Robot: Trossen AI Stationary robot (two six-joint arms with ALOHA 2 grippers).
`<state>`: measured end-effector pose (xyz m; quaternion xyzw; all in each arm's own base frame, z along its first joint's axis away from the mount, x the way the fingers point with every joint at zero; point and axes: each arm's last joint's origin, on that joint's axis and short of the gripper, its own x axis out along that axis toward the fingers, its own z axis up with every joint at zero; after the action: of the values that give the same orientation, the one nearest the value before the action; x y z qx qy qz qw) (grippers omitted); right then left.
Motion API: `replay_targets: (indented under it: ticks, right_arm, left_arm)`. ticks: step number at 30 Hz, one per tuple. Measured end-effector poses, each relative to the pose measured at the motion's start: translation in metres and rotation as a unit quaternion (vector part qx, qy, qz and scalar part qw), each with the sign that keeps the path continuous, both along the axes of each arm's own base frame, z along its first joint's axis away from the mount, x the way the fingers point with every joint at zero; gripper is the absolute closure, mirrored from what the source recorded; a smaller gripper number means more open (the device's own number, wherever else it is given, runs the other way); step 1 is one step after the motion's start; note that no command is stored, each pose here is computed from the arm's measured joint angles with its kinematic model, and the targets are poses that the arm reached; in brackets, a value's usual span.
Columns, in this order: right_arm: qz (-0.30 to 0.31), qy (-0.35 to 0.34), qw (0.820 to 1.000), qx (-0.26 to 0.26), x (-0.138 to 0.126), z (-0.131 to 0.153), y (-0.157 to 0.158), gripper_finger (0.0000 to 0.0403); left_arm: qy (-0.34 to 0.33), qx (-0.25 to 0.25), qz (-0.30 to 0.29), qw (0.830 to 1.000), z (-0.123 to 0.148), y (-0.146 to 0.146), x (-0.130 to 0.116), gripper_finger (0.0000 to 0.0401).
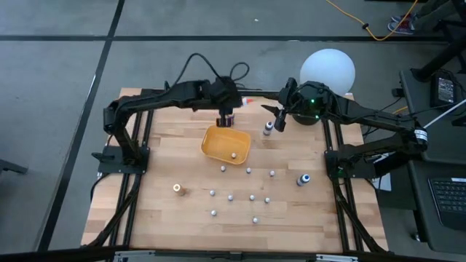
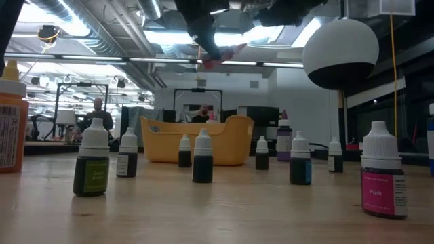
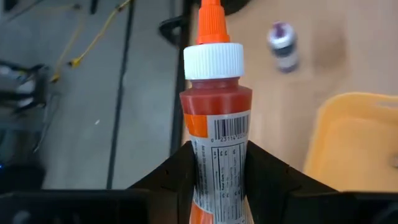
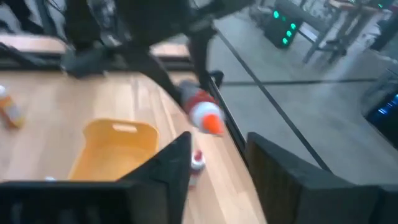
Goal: Pick & Place food coloring
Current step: Adjust the large orange food coloring bottle in the yellow bin
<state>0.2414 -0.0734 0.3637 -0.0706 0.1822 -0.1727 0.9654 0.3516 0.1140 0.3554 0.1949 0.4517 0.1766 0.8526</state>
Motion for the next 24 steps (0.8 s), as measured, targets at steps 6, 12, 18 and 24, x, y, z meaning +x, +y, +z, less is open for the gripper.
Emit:
replay_targets:
  ticks: [6, 12, 18, 24]
  right_arm:
    - [-0.018, -0.018, 1.0, 0.018, 0.012, -0.005, -0.011, 0.0142]
    - [-0.009, -0.031, 0.999, 0.016, 0.033, -0.016, -0.018, 0.0116]
    - [-0.011, -0.053, 0.999, 0.009, 0.041, -0.017, -0.023, 0.0115]
    - [-0.011, -0.05, 0.999, 0.016, 0.041, -0.02, -0.031, 0.0115]
  left_arm:
    - [-0.016, 0.028, 0.02, 0.999, 0.014, 0.006, -0.003, 0.0292]
    - [-0.035, 0.04, 0.017, 0.998, 0.018, 0.006, 0.0, 0.0291]
    - [-0.033, 0.047, 0.008, 0.998, 0.019, 0.004, 0.001, 0.0292]
    - [-0.039, 0.054, -0.008, 0.998, 0.02, -0.003, 0.005, 0.0293]
